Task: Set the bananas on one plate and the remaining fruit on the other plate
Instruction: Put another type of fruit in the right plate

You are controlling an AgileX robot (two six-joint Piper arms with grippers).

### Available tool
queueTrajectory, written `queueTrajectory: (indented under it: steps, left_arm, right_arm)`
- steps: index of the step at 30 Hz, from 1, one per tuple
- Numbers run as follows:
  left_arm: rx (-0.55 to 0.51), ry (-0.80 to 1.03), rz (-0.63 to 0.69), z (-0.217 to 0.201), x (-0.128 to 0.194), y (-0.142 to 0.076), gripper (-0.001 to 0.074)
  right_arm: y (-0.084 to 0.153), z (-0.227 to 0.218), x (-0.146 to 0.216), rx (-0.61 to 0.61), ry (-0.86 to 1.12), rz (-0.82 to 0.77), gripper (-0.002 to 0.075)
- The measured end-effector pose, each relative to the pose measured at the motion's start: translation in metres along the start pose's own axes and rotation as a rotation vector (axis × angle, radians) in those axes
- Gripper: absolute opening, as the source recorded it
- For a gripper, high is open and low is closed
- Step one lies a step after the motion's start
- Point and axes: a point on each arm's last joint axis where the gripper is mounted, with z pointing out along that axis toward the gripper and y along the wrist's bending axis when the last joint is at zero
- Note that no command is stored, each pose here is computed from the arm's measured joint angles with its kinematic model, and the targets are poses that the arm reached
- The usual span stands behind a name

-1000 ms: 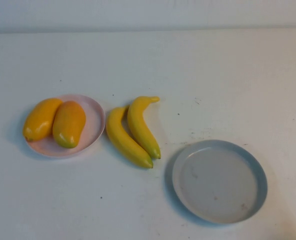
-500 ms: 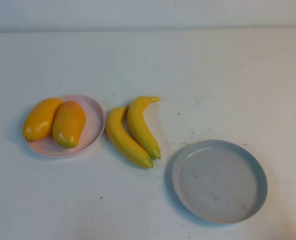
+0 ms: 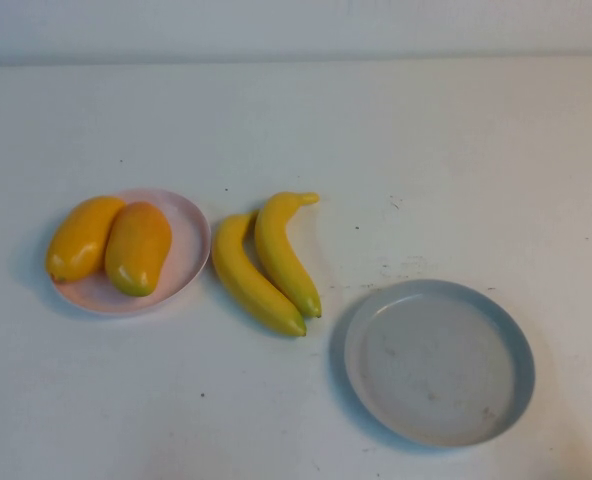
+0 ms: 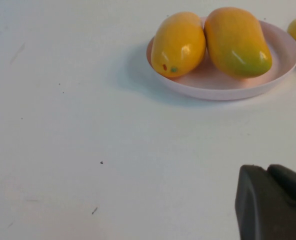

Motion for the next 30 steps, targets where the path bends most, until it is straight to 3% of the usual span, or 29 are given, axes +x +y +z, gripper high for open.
queueTrajectory:
  steps: [22,30]
  left_arm:
    - [0.0,0.002,0.002,0.0,0.0,0.0,-0.0004]
    - [0.0,0.002,0.003,0.0,0.0,0.0,-0.0004]
  right_arm:
    - [0.0,0.0,0.0,-0.001,0.0,0.003,-0.0017]
    - [0.004,-0.001,-0.015,-0.077,-0.161,0.358,-0.0017]
